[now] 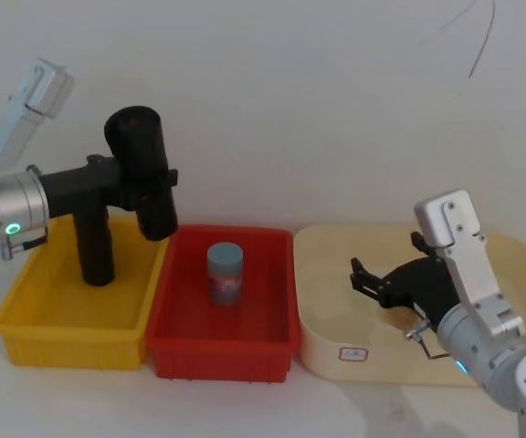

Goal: Pick up the garbage bag with the one hand and transfer it to the other hand.

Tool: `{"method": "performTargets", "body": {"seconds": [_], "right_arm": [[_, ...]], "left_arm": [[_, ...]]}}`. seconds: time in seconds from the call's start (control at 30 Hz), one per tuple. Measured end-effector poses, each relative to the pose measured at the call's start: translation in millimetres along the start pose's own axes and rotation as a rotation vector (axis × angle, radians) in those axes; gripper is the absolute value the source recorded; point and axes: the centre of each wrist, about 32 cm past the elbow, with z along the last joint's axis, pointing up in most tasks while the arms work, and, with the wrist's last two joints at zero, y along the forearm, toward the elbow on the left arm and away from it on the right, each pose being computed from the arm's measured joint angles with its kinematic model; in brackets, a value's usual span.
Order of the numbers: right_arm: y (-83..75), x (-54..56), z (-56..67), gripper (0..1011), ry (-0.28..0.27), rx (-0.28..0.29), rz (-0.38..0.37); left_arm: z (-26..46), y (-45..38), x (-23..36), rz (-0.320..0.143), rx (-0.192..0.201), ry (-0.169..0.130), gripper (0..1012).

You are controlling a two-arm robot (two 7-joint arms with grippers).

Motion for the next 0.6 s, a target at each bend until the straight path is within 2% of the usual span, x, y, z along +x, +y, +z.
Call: {"method": "performTargets", "body": {"seconds": [0.2,0.43,0.6], "right_arm": [[-5.4,0.3,0.8,1001,-0.009,0.054,0.062],[-11.7,0.8,1.7,1001,-0.018,0.127,0.146],[-13.0,0.5,1.4,1001,-0.022,0.145,0.169]], "left_arm": [[1.2,-8.2,7.5,-0.085,-0.006,0.009,413],[-4.0,-24.9,18.3,-0.183,0.008,0.028,413],[-8.6,-34.6,23.1,-0.215,0.029,0.036,413]]}}
